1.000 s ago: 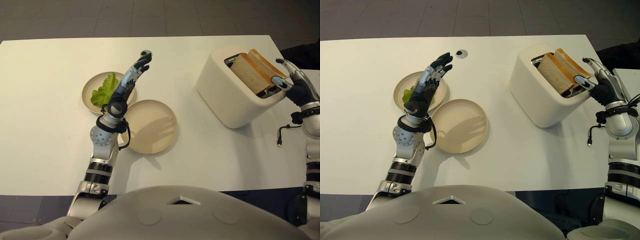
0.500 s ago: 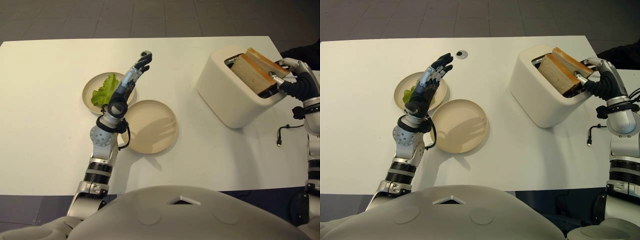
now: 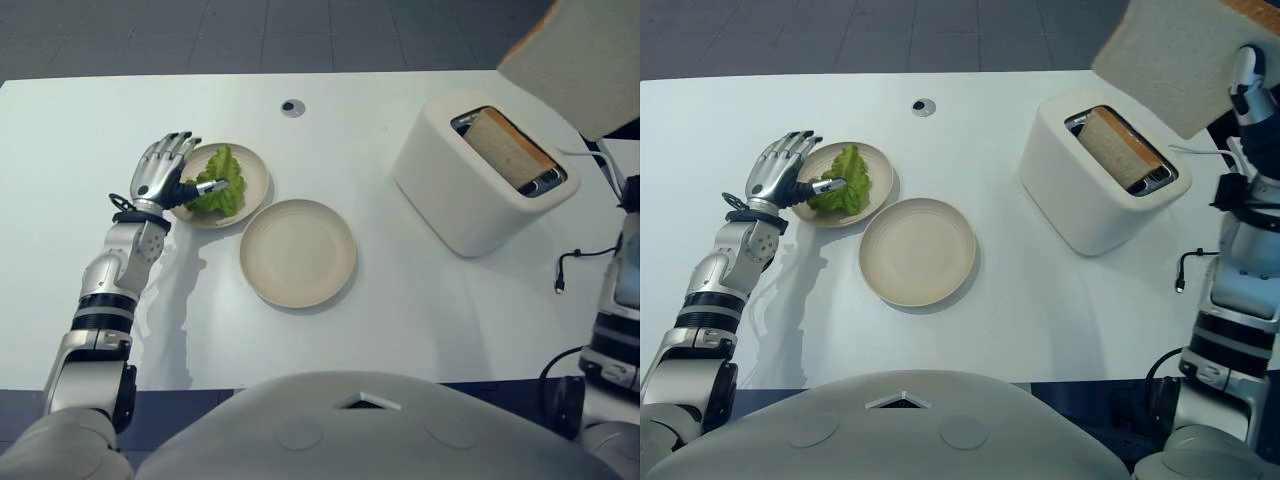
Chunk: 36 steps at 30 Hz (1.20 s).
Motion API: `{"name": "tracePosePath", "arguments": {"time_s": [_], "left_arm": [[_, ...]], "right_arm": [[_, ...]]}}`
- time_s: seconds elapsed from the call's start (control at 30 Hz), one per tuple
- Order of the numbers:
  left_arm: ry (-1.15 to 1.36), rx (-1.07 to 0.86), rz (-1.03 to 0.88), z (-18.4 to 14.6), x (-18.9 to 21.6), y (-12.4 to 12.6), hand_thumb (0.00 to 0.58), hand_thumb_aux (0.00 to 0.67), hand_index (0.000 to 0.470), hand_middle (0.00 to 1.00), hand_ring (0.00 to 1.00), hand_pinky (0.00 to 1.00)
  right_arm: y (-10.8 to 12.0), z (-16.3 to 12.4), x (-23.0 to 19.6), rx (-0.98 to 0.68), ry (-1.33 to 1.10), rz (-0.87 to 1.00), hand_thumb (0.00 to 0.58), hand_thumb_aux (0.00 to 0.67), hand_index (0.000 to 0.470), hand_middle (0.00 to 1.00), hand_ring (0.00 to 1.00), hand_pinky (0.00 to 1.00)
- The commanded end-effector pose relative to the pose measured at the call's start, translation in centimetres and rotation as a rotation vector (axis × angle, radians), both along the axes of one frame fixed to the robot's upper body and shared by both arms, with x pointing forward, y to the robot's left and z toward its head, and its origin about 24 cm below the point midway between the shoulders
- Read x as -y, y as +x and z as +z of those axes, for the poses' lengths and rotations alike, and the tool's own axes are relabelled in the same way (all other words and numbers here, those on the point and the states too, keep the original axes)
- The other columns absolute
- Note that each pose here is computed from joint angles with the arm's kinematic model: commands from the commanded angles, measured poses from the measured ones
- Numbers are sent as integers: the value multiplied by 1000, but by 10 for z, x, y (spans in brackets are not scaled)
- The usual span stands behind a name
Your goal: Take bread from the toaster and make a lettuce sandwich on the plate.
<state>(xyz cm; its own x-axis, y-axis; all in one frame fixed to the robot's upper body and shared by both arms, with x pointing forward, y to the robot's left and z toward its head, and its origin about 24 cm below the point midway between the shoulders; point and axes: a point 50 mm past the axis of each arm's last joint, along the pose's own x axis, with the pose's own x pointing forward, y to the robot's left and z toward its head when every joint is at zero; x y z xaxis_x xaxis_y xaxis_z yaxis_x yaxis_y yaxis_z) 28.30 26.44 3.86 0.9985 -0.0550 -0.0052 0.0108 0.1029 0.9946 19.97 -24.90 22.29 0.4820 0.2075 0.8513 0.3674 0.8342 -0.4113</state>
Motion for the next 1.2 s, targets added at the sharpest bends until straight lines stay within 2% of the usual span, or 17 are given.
{"name": "tracePosePath", "arguments": {"time_s": [0.03,0.07,0.1,0.13,0.17,0.2,0.23,0.33,0.5,0.77,0.8,0.83,0.87,1.2], "left_arm": [[75,-120,30,-20,-8,0,0,0,0,0,0,0],[81,-147,32,-25,-9,-1,0,0,0,0,0,0],[84,-172,30,-30,-9,-1,152,95,66,0,0,0],[83,-186,26,-32,-9,-2,427,326,229,0,0,0],[83,-196,19,-34,-9,-2,511,439,308,0,0,0],[83,-202,12,-35,-8,-1,573,599,420,0,0,0],[78,-206,1,-35,-7,-1,580,670,470,0,0,0],[50,-201,-39,-35,-2,-1,580,670,470,0,0,0],[-58,-143,-114,-27,12,0,580,670,470,0,0,0],[-315,-47,-300,-1,39,-6,580,670,470,0,0,0],[-332,-42,-324,2,42,-7,580,670,470,0,0,0],[-350,-39,-350,4,46,-9,580,670,470,0,0,0],[-367,-37,-377,6,50,-11,580,670,470,0,0,0],[-334,-104,-649,7,83,-38,580,670,470,0,0,0]], "right_arm": [[11,-36,-43,-191,38,209,580,670,470,988,988,988],[15,-51,-55,-264,44,254,580,670,470,988,988,988],[19,-68,-69,-342,36,293,580,670,470,976,976,976],[23,-86,-83,-423,33,329,580,670,470,976,976,976],[25,-104,-97,-495,21,359,580,670,470,969,969,969],[26,-119,-109,-552,-2,381,580,670,470,965,965,965],[26,-134,-120,-609,-13,409,580,670,470,961,961,961],[24,-167,-142,-735,-85,451,580,670,470,953,953,953],[16,-207,-154,-909,-262,476,580,670,470,929,929,929],[20,-210,-135,-947,-484,369,580,670,470,867,867,867],[20,-209,-133,-939,-503,351,547,510,358,855,855,855],[21,-206,-130,-925,-521,330,223,145,101,847,847,847],[21,-202,-128,-904,-537,306,0,0,0,843,843,843],[29,-165,-96,-792,-403,123,0,0,0,776,776,776]]}}
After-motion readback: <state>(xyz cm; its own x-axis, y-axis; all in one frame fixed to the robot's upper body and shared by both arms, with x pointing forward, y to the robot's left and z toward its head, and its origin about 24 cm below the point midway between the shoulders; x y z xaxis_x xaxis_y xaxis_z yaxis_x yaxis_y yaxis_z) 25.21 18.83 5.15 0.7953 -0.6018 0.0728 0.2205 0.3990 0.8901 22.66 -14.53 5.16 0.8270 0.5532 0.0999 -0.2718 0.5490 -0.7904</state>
